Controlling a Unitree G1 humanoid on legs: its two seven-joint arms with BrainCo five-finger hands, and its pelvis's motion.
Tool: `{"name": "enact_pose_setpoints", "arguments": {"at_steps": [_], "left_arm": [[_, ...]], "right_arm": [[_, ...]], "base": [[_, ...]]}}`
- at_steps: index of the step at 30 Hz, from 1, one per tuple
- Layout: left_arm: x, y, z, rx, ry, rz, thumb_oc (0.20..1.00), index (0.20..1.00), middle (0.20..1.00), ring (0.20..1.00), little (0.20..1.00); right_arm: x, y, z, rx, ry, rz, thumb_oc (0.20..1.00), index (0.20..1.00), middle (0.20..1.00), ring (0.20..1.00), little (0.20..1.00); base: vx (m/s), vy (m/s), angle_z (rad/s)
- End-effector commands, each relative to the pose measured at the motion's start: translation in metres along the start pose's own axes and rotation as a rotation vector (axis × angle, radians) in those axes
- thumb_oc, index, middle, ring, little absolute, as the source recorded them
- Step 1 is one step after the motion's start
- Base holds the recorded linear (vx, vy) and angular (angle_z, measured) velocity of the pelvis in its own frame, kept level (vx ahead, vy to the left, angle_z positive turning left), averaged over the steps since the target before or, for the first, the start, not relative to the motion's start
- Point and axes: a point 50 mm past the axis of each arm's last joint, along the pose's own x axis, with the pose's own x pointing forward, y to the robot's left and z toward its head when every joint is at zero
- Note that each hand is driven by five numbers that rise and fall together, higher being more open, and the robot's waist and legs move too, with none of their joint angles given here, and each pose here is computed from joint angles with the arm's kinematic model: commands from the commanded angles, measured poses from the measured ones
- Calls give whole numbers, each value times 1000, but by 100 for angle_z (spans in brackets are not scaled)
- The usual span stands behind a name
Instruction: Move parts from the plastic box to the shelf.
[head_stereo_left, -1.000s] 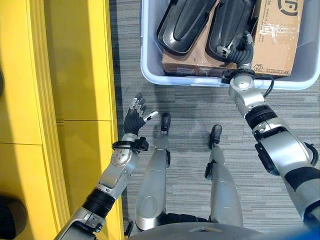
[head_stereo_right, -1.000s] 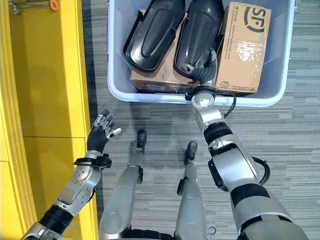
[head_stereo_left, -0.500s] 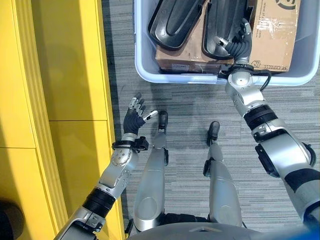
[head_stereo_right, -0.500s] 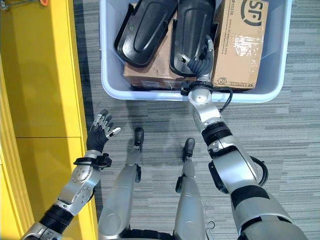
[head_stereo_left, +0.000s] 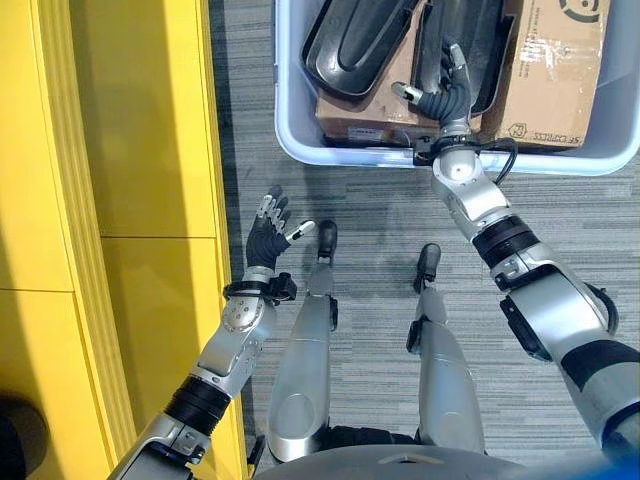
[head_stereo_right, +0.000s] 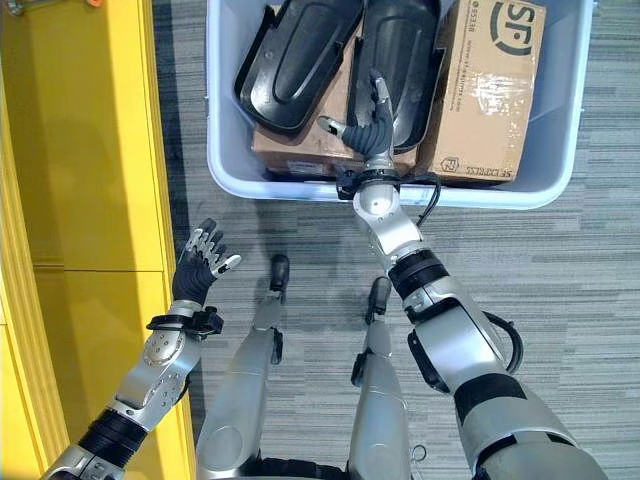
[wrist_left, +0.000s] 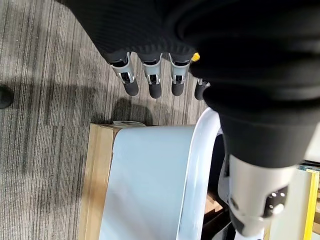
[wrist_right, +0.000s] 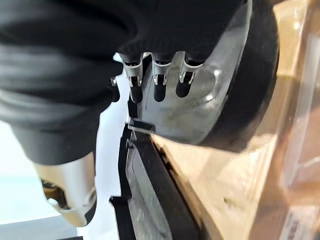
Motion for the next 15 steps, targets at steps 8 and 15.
{"name": "enact_pose_setpoints", "arguments": {"at_steps": [8, 15], "left_arm": [[-6, -1, 16, 8, -83, -47, 1000, 1000, 1000, 1000, 1000], [-6, 0, 16, 9, -80, -46, 1000, 1000, 1000, 1000, 1000]], "right_arm": [[8, 1, 21, -7, -85, 8, 1000, 1000, 1000, 1000, 1000], [9, 10, 22, -13, -70, 44, 1000, 1000, 1000, 1000, 1000]], "base": [[6, -3, 8], [5, 2, 3]]}}
